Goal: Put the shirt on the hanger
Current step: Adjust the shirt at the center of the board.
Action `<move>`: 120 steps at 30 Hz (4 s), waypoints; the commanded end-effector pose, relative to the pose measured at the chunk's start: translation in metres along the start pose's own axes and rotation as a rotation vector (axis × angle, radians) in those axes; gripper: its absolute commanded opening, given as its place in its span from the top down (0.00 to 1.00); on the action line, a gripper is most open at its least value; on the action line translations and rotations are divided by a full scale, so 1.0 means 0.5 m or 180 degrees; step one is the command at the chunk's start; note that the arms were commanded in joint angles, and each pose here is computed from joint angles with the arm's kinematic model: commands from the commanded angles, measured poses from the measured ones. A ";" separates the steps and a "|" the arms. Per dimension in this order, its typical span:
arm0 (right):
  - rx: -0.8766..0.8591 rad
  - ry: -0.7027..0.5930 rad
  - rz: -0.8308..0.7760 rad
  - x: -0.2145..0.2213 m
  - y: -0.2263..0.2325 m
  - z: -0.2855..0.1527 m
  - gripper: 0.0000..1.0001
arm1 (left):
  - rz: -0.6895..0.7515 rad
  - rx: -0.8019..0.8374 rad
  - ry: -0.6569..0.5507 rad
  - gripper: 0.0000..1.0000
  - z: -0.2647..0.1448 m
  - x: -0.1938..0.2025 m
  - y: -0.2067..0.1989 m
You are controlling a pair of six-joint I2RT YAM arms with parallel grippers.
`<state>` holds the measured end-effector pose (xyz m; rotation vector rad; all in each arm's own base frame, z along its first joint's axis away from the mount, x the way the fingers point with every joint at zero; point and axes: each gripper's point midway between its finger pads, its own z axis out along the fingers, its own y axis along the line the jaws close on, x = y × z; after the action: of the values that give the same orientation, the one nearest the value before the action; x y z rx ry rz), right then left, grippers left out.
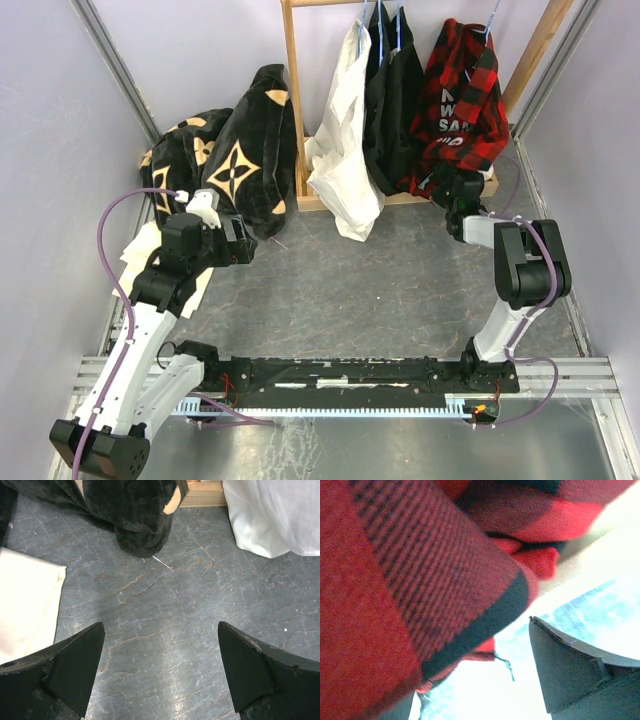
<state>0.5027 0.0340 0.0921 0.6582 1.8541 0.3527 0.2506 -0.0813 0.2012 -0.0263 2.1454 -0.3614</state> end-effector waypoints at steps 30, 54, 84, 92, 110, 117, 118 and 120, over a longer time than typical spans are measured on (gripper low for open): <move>-0.0374 -0.0322 -0.0749 0.083 -0.049 -0.383 0.29 | -0.0021 0.0163 -0.0132 0.00 0.010 -0.025 -0.021; 0.0390 0.0523 -0.2374 0.068 0.039 -0.199 0.56 | -0.0053 0.0162 -0.0226 0.01 -0.011 -0.037 -0.023; 0.0344 0.0558 -0.2254 -0.031 0.102 -0.050 0.75 | -0.0051 0.0115 -0.0220 0.01 -0.013 -0.041 -0.020; 0.0423 0.0656 -0.2228 -0.036 0.091 -0.018 0.77 | -0.0047 0.0103 -0.0215 0.01 -0.015 -0.043 -0.019; 0.0688 0.0881 -0.2206 -0.045 0.036 0.087 0.79 | -0.0048 0.0078 -0.0241 0.01 -0.022 -0.048 -0.017; 0.0766 0.0784 -0.2251 -0.090 0.048 0.103 0.76 | -0.0039 0.0065 -0.0235 0.01 -0.021 -0.047 -0.016; 0.0744 0.0752 -0.2244 -0.098 0.056 0.099 0.75 | -0.0040 0.0060 -0.0232 0.01 -0.020 -0.047 -0.015; 0.0638 0.0683 -0.2199 -0.115 0.077 0.081 0.73 | -0.0039 0.0060 -0.0230 0.01 -0.019 -0.046 -0.015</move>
<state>0.5542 0.0296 0.0911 0.0672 2.3208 -0.2420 0.2492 -0.0816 0.2028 -0.0240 2.1408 -0.3660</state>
